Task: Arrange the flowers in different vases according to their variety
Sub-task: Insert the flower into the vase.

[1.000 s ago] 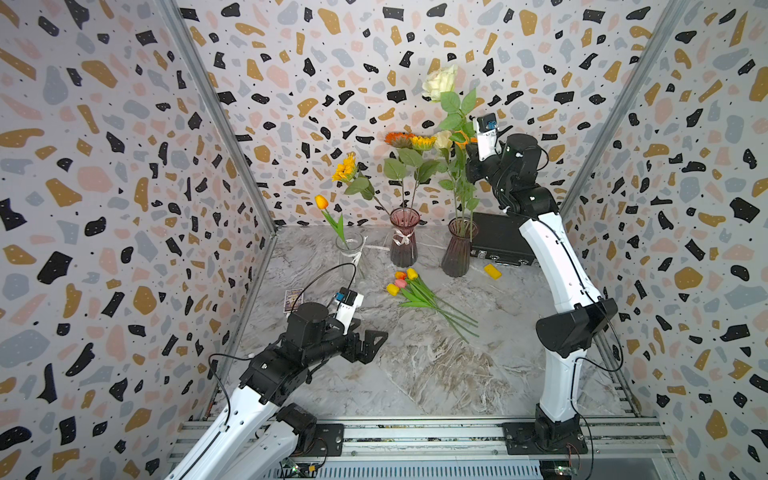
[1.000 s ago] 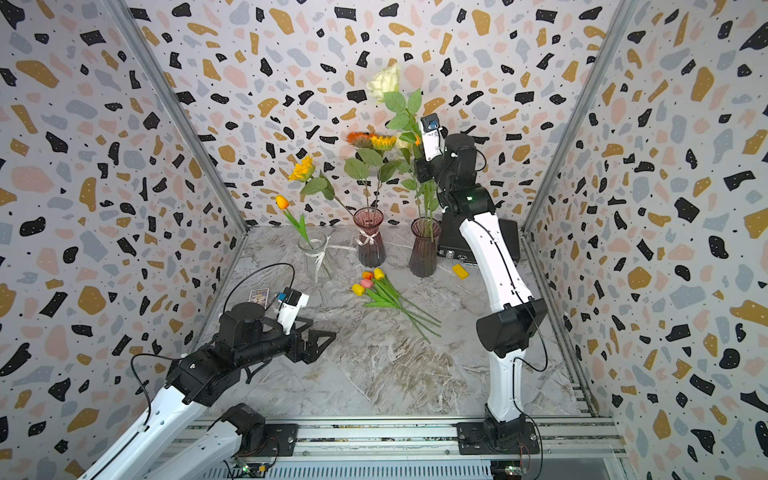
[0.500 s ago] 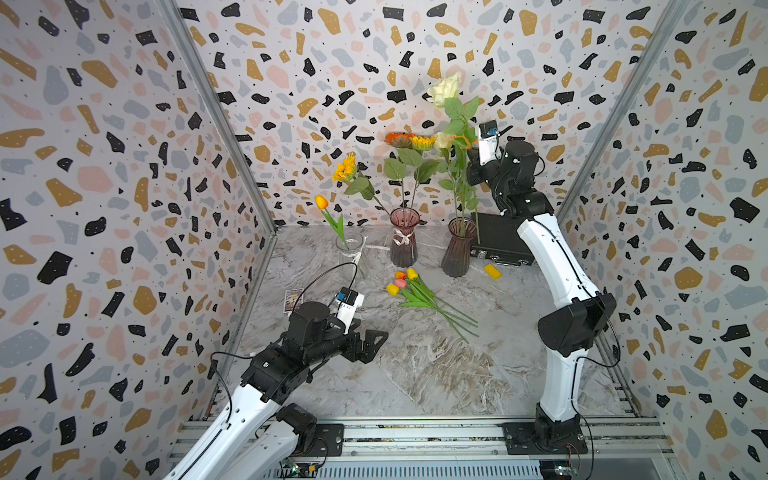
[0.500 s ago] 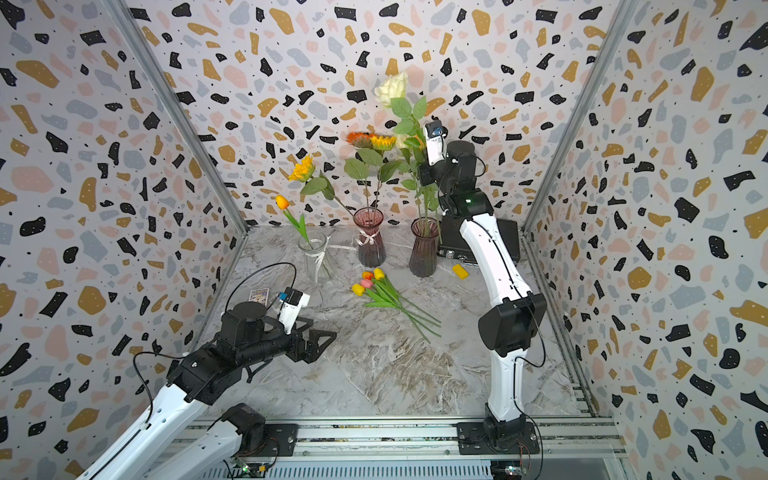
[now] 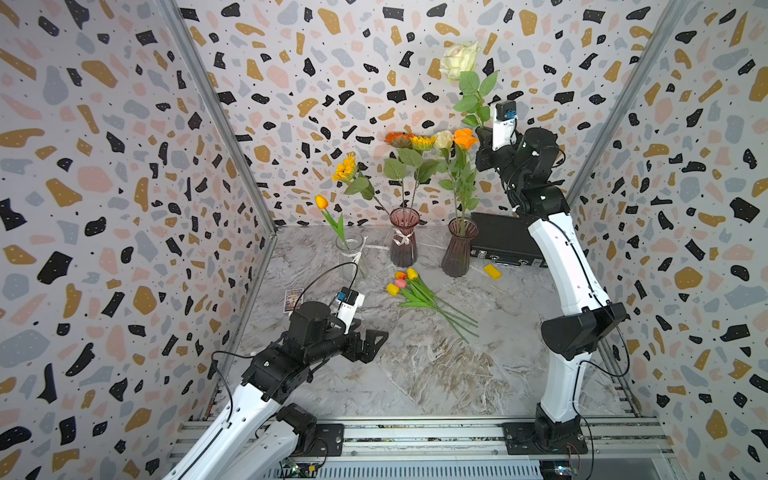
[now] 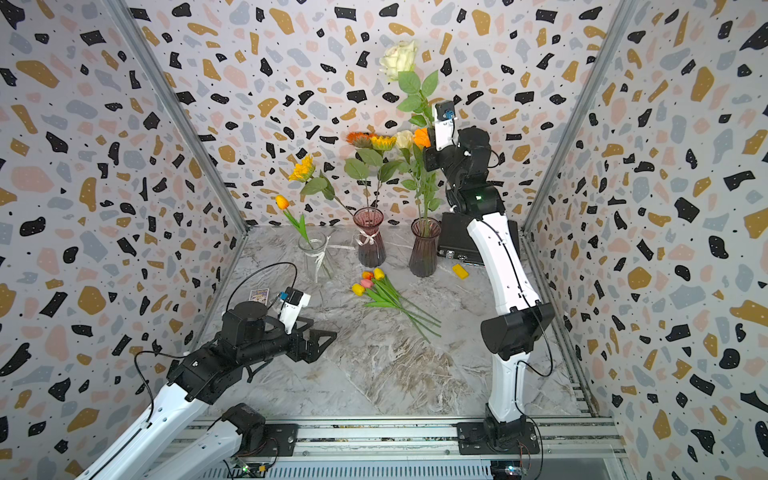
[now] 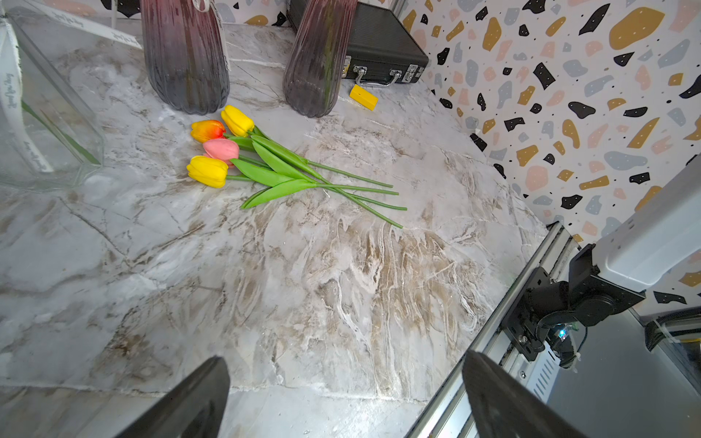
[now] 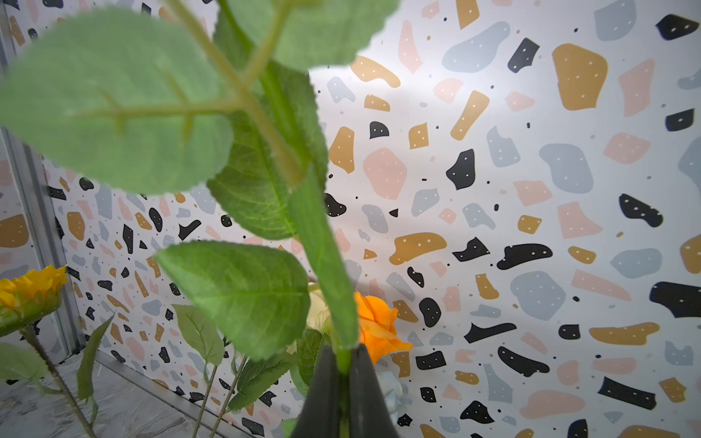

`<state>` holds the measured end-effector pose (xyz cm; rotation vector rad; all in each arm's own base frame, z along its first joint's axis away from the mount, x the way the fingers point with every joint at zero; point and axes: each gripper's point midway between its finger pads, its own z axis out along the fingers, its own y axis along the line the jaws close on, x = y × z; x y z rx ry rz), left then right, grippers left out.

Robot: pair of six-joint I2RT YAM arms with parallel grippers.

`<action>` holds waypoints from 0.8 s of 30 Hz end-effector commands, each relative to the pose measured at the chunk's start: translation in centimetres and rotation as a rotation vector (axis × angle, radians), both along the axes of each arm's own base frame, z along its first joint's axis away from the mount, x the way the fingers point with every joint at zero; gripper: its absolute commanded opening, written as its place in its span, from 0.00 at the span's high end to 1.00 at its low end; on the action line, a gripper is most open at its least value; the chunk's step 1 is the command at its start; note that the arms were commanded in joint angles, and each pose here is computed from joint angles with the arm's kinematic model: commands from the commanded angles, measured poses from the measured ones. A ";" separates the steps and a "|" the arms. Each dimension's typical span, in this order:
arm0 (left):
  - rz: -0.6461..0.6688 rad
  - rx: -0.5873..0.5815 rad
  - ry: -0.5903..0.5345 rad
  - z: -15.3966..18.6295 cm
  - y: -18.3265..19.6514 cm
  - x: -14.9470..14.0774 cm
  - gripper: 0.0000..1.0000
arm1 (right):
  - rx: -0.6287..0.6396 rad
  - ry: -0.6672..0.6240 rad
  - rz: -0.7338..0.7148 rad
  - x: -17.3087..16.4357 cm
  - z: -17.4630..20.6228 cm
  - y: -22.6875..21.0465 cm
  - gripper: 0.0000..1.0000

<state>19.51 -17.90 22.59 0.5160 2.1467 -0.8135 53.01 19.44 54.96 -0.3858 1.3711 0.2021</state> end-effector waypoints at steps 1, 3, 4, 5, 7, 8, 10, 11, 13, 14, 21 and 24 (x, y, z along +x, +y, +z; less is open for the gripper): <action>-0.007 0.002 -0.034 0.3 -0.2 0.3 0.00 | 0.025 -0.027 0.015 -1.3 1.4 -0.2 1.00; -0.006 0.005 -0.033 0.3 -0.1 0.3 0.00 | 0.015 -0.001 0.011 -0.6 -0.4 0.0 1.00; -0.007 0.005 -0.031 0.2 -0.1 0.2 0.00 | 0.008 0.008 0.009 -0.4 -1.2 0.0 1.00; -0.007 0.005 -0.030 0.2 -0.1 0.2 0.00 | 0.000 0.022 0.005 0.0 -2.4 0.1 1.00; -0.007 0.005 -0.030 0.2 -0.1 0.2 0.00 | -0.009 0.038 -0.006 0.6 -4.1 0.1 1.00; -0.005 0.006 -0.029 0.2 -0.1 0.3 0.00 | -0.016 0.052 -0.008 1.0 -5.2 0.2 1.00; -0.006 0.008 -0.030 0.1 -0.1 0.2 0.00 | -0.027 0.083 -0.009 1.5 -7.2 0.4 1.00; -0.005 0.009 -0.031 0.1 -0.1 0.3 0.00 | -0.029 0.103 -0.007 1.7 -8.4 0.5 1.00; -0.003 0.011 -0.029 0.1 -0.1 0.3 0.00 | -0.031 0.131 -0.007 2.0 -10.4 0.6 1.00; -0.002 0.012 -0.028 0.1 -0.1 0.3 0.00 | -0.031 0.145 -0.005 2.1 -11.3 0.6 1.00; -0.002 0.014 -0.024 0.0 -0.1 0.4 0.00 | -0.051 0.206 -0.009 2.0 -16.4 0.6 1.00; -0.003 0.015 -0.022 -0.1 -0.1 0.4 0.00 | -0.064 0.237 -0.029 2.2 -17.9 0.3 1.00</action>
